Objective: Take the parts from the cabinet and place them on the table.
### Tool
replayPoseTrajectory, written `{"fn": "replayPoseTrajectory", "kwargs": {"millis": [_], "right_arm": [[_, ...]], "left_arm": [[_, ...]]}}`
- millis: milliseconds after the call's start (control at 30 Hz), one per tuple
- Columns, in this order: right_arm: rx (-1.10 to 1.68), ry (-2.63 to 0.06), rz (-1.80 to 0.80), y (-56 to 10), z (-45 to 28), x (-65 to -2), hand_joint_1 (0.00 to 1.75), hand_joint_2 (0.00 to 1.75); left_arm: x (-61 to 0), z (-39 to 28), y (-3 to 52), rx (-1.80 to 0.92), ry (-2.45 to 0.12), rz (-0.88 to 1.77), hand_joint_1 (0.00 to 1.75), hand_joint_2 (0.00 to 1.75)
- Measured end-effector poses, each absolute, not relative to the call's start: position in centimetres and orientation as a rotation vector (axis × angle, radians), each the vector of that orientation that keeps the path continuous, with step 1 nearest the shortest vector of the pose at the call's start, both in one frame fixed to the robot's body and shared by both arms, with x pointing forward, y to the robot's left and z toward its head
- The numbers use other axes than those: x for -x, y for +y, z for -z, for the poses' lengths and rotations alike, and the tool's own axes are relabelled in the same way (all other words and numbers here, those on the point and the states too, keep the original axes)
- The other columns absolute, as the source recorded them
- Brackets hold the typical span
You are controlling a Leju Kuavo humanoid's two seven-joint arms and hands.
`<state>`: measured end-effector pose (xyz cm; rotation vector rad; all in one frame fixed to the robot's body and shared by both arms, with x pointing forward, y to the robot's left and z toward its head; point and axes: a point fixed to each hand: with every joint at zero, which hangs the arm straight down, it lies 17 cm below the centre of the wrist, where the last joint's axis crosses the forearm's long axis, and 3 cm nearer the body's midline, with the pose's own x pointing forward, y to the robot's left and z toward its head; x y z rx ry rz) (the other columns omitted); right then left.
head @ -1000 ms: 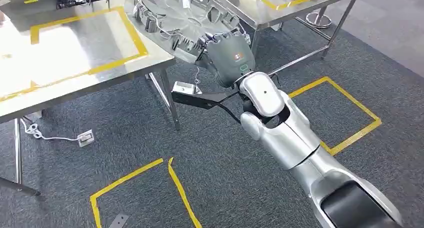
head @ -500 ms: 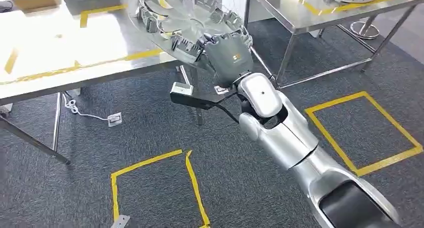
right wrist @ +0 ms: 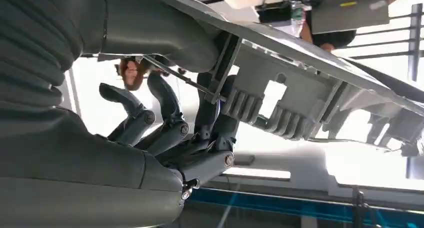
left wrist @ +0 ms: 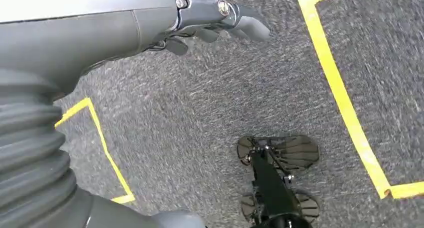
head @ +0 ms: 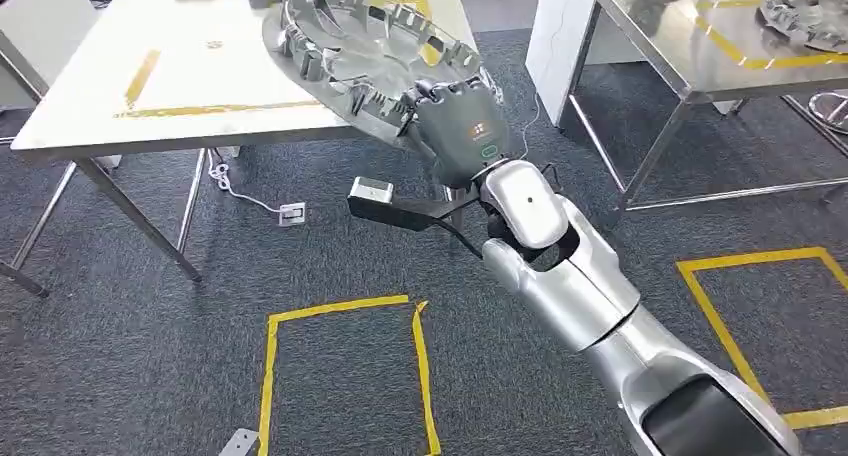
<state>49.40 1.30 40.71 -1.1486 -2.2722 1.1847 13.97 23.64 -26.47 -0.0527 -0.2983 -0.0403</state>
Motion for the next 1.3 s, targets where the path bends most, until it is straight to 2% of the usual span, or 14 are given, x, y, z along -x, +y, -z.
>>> {"fn": "replayPoseTrajectory", "kwargs": {"millis": [1300], "right_arm": [[1.157, -2.274, -1.156, 0.52, -41.21, -49.52, 1.75, 1.75]], "left_arm": [[-13.77, 26.59, 24.23, 0.041, -0.279, 0.046, 0.0, 1.75]]}}
